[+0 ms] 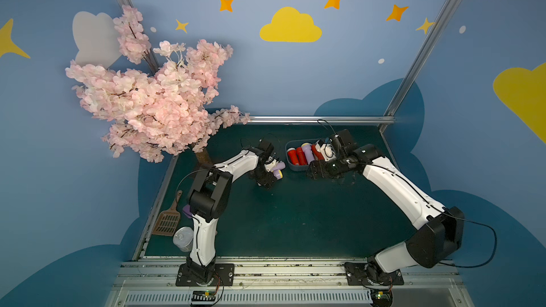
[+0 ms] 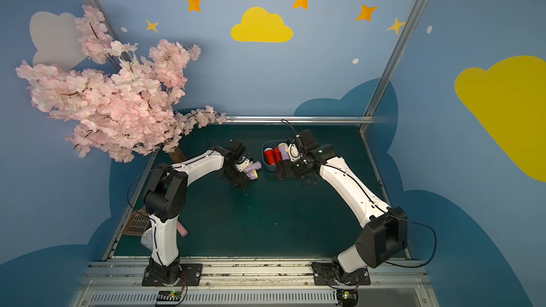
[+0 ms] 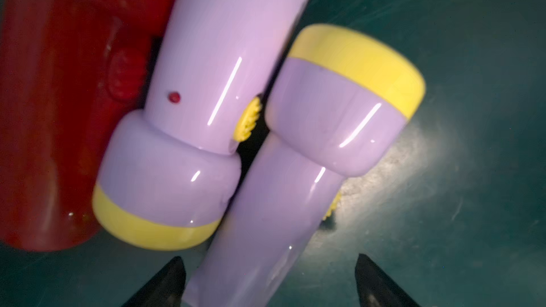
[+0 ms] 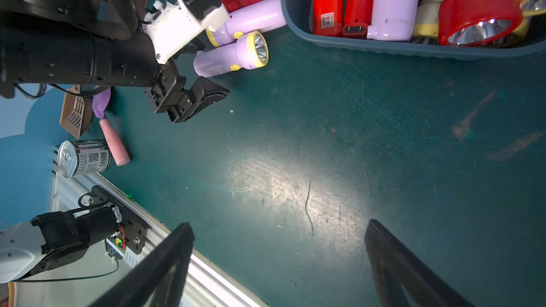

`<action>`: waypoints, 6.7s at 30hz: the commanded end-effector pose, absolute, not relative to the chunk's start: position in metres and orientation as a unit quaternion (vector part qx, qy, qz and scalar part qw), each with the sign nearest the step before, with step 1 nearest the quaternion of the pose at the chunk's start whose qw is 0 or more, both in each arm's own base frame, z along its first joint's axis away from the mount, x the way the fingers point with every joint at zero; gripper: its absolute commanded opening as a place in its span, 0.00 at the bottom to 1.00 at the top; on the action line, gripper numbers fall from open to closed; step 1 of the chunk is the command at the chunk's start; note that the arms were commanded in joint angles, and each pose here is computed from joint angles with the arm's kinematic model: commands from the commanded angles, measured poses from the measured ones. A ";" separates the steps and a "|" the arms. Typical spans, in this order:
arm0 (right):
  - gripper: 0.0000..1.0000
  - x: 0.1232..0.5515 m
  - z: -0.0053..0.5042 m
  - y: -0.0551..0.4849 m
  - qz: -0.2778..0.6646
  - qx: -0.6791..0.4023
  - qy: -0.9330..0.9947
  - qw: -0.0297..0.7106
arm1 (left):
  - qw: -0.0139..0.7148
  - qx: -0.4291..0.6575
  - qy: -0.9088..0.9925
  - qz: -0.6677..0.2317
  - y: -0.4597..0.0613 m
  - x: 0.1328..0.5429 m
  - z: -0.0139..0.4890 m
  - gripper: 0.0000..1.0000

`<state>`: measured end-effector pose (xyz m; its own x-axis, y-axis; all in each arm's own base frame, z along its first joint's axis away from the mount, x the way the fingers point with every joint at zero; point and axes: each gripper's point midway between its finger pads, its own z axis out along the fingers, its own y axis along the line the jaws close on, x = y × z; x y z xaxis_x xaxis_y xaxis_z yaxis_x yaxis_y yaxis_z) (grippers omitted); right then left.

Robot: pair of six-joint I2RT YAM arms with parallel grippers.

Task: Put the flashlights into the storage boxes
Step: Pick up the flashlight from the center of the board, then place the flashlight at the storage box, then pick up the flashlight from the center of the board.

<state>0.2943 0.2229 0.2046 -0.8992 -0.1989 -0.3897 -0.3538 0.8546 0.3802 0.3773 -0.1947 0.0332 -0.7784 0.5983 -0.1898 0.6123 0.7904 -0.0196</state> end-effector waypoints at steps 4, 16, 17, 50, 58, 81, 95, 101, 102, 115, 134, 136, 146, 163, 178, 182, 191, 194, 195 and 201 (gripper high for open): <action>0.91 0.294 0.210 0.221 0.233 -0.153 0.945 0.171 | 0.069 0.327 0.942 -0.026 -0.188 0.370 0.026 0.84; 0.90 0.299 0.202 0.218 0.234 -0.157 0.947 0.156 | 0.054 0.323 0.944 -0.030 -0.190 0.369 0.015 0.59; 0.90 0.299 0.202 0.217 0.236 -0.157 0.947 0.155 | 0.053 0.323 0.944 -0.031 -0.191 0.370 0.015 0.59; 0.90 0.300 0.197 0.211 0.260 -0.132 0.945 0.144 | 0.044 0.385 0.922 -0.020 -0.213 0.365 0.008 0.33; 0.90 0.301 0.198 0.208 0.262 -0.128 0.945 0.149 | 0.032 0.378 0.925 -0.026 -0.211 0.353 0.012 0.23; 0.90 0.314 0.206 0.193 0.265 -0.116 0.940 0.180 | 0.143 0.258 0.931 -0.215 -0.313 0.421 0.130 0.20; 0.90 0.313 0.213 0.180 0.257 -0.109 0.940 0.193 | 0.148 0.164 0.909 -0.352 -0.378 0.468 0.123 0.23; 0.90 0.308 0.216 0.171 0.250 -0.104 0.944 0.188 | 0.169 0.121 0.910 -0.360 -0.376 0.489 0.112 0.22; 0.90 0.307 0.216 0.170 0.249 -0.104 0.945 0.187 | 0.170 0.113 0.910 -0.360 -0.375 0.492 0.110 0.22; 0.90 0.294 0.219 0.154 0.229 -0.093 0.950 0.189 | 0.134 0.035 0.910 -0.391 -0.381 0.505 0.074 0.34; 0.90 0.287 0.218 0.149 0.230 -0.082 0.951 0.189 | 0.109 0.069 0.901 -0.414 -0.396 0.483 0.087 0.54; 0.90 0.287 0.218 0.149 0.230 -0.083 0.951 0.190 | 0.110 0.075 0.903 -0.409 -0.394 0.480 0.091 0.54; 0.90 0.292 0.223 0.153 0.241 -0.079 0.946 0.200 | 0.110 0.090 0.909 -0.391 -0.379 0.469 0.114 0.57; 0.90 0.301 0.222 0.164 0.267 -0.068 0.939 0.204 | 0.124 0.091 0.918 -0.365 -0.329 0.450 0.152 0.63; 0.90 0.305 0.215 0.197 0.274 -0.095 0.938 0.189 | 0.140 0.110 0.942 -0.286 -0.237 0.419 0.135 0.88; 0.90 0.303 0.213 0.204 0.271 -0.103 0.939 0.185 | 0.143 0.140 0.951 -0.234 -0.220 0.422 0.126 0.92; 0.90 0.298 0.215 0.208 0.262 -0.111 0.941 0.185 | 0.148 0.158 0.969 -0.118 -0.166 0.442 0.101 0.92; 0.90 0.297 0.215 0.208 0.262 -0.109 0.941 0.185 | 0.146 0.182 0.969 -0.085 -0.156 0.448 0.090 0.92; 0.90 0.297 0.215 0.209 0.262 -0.109 0.941 0.184 | 0.145 0.185 0.969 -0.079 -0.153 0.450 0.087 0.92; 0.90 0.295 0.217 0.213 0.264 -0.110 0.941 0.183 | 0.138 0.204 0.968 -0.039 -0.138 0.455 0.072 0.92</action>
<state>0.2928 0.2109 0.2071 -0.9146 -0.1174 -0.3868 -0.3009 0.8366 0.4577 0.4515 -0.1494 0.0717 -0.8976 0.3303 -0.2919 0.3690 0.9252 -0.0879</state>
